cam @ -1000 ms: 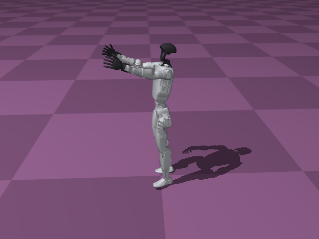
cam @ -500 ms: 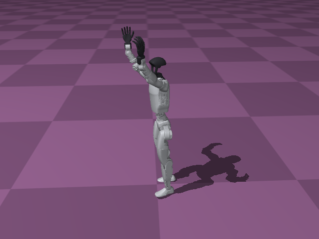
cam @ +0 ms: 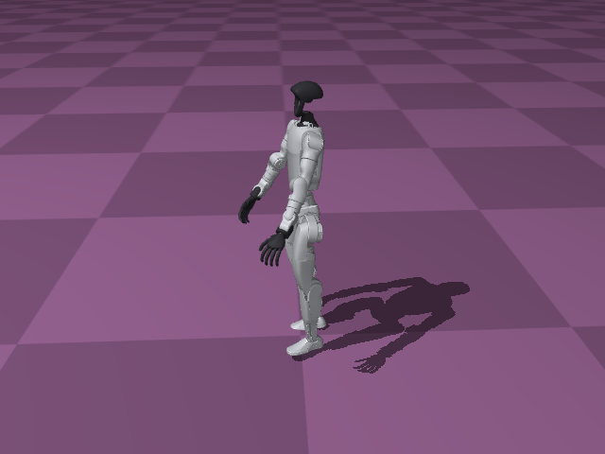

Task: Upper body actions

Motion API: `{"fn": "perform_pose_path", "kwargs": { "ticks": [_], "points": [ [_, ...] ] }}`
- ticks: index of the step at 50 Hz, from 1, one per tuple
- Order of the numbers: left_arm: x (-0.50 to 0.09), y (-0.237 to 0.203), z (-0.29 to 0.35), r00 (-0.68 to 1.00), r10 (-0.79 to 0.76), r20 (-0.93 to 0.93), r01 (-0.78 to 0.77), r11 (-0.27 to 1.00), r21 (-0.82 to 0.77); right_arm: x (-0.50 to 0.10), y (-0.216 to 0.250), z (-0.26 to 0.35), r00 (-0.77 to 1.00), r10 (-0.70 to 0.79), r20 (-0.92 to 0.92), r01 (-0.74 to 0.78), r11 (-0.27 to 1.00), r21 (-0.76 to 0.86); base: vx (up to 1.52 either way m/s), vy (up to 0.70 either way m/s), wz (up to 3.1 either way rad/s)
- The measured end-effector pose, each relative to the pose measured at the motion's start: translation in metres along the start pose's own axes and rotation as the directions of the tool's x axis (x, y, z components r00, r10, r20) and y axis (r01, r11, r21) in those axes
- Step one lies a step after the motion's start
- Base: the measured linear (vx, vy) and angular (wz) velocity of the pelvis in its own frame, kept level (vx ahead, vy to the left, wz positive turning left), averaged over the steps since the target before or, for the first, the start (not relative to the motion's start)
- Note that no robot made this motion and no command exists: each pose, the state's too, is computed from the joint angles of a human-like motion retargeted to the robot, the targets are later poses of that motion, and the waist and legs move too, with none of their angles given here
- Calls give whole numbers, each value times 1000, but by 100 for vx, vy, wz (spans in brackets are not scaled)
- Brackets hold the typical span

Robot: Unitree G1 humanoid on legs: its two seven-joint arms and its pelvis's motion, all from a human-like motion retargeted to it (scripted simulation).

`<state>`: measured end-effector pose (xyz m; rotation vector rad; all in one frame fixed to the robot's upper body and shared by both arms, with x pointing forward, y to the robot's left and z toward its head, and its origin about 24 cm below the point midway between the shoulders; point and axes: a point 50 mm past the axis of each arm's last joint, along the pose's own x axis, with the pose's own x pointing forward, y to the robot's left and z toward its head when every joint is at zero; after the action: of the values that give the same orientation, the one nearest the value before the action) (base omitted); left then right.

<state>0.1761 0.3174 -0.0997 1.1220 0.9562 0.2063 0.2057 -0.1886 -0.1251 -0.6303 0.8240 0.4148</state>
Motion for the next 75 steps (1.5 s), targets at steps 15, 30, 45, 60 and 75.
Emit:
{"fn": "perform_pose_path", "kwargs": {
  "ticks": [15, 30, 45, 60, 75],
  "points": [
    [-224, -215, -110, 360, -892, -274, 375, 407, -833, -150, 150, -200, 617, 286, -733, -160, 958, 239, 6, -4, -61],
    [-153, -171, -108, 468, -815, -342, 273, 501, -821, -102, 102, -170, 693, 201, -693, 146, 901, 407, -5, 0, 63],
    [-2, 78, 184, 917, -251, 309, 378, 303, -875, 8, -65, 163, 965, 8, 262, -151, 833, 532, -4, 3, 1],
    [-88, 284, 300, 704, 386, 596, 453, 402, -796, -125, -219, 330, 561, -480, 674, 87, 844, 529, -2, 0, -2],
    [-16, 164, 229, 890, 158, 427, 333, 414, -847, -31, -141, 235, 784, -361, 506, 60, 854, 516, 2, 0, 0]
  ]
}}
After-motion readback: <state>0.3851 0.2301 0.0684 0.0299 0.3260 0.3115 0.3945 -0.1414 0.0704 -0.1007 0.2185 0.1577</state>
